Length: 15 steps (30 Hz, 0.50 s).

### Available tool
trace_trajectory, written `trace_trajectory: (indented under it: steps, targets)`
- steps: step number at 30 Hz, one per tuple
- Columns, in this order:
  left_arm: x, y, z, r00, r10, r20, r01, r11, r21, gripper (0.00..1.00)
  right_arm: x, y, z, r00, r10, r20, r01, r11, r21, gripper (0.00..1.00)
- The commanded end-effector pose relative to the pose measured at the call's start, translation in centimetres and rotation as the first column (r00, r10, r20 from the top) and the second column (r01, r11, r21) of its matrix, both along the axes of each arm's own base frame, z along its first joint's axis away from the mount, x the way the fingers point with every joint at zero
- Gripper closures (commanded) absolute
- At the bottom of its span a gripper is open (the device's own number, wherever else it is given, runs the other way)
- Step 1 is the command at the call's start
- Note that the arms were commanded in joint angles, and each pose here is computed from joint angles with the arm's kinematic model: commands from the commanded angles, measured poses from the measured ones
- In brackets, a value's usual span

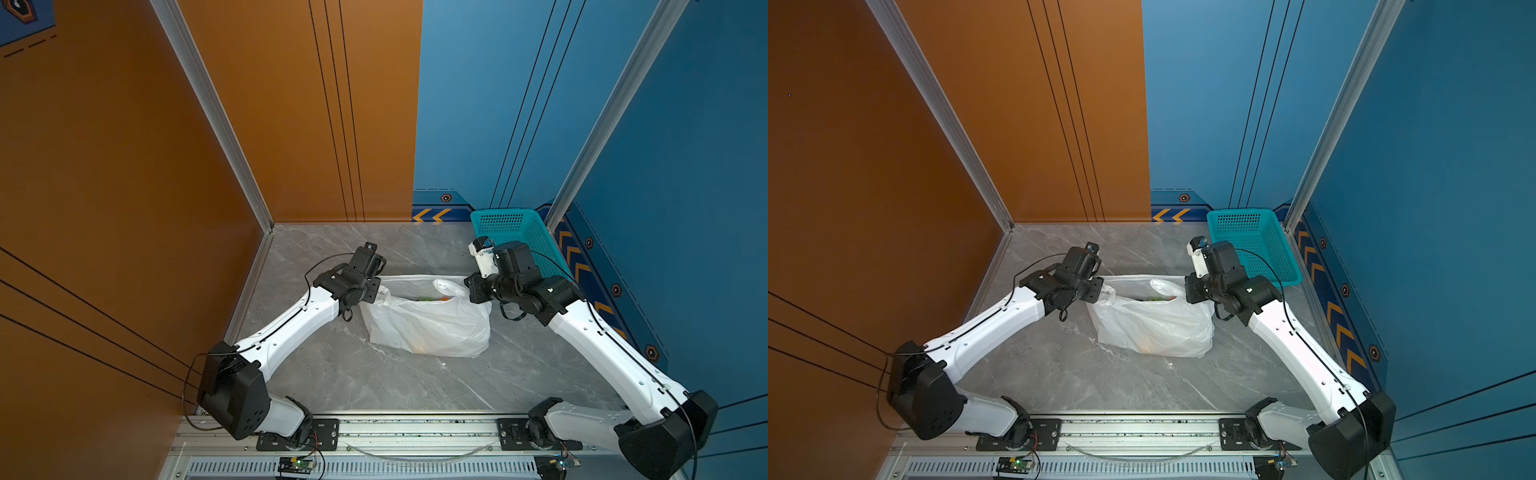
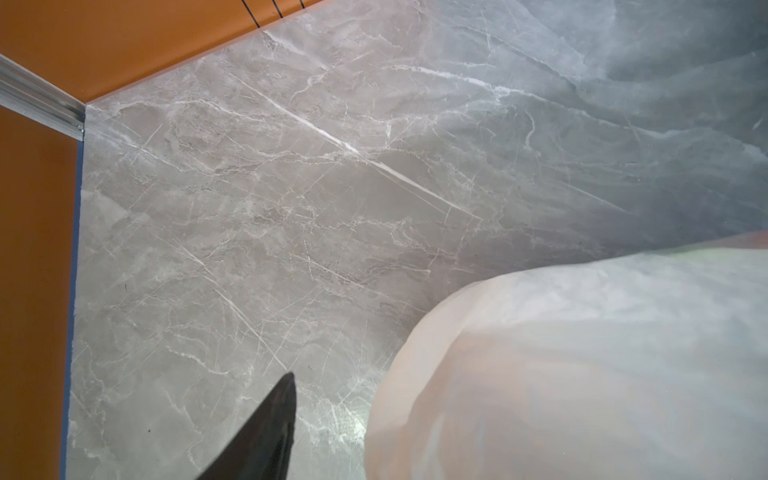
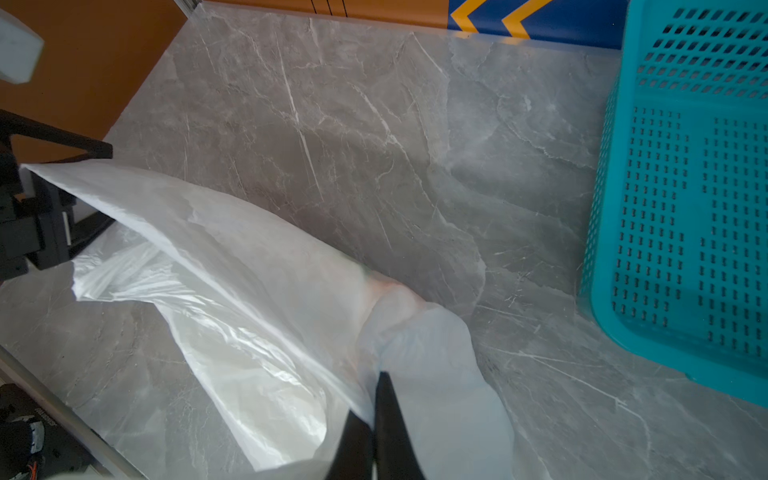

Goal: Untie the knot of the plastic bag and take out the fruit
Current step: Open the plastic bag at the center of the table.

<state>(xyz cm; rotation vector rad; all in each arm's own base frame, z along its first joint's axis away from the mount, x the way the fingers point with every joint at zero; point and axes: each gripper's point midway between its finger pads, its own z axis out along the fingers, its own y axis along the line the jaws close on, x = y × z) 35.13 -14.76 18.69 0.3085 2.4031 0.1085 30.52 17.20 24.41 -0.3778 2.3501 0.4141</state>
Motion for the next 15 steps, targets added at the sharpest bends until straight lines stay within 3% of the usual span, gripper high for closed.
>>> trace_trajectory:
  steps: [1, 3, 7, 9, 12, 15]
  targets:
    - [-1.1, 2.4, 0.9, 0.999, 0.044, -0.006, -0.044, 0.999, 0.023, 0.66, -0.9, -1.6, -0.9, 0.999, -0.043, -0.025, 0.042, 0.998, -0.051, 1.00]
    - [-0.9, 1.1, 2.4, 0.999, 0.001, 0.034, 0.000, 1.000, -0.019, 0.77, -1.1, -1.0, -0.4, 1.000, 0.003, -0.017, -0.004, 0.998, -0.057, 0.98]
    - [-0.9, -1.0, 4.2, 0.995, -0.077, 0.068, 0.080, 0.996, -0.043, 0.89, -1.3, -0.3, 2.5, 0.995, 0.090, 0.032, -0.087, 0.993, -0.085, 0.42]
    - [-1.1, -1.9, 4.6, 0.991, -0.110, 0.078, 0.114, 0.992, -0.048, 0.93, -1.1, 0.1, 4.1, 0.990, 0.128, 0.063, -0.122, 0.989, -0.087, 0.27]
    - [-1.4, -3.1, 4.9, 0.984, -0.149, 0.101, 0.157, 0.985, -0.069, 0.95, -0.7, 1.2, 6.0, 0.976, 0.195, 0.096, -0.186, 0.978, -0.094, 0.10]
    - [-1.5, -4.2, 5.4, 0.977, -0.173, 0.126, 0.187, 0.977, -0.106, 0.97, -0.5, 3.7, 6.2, 0.952, 0.291, 0.090, -0.282, 0.954, -0.102, 0.01]
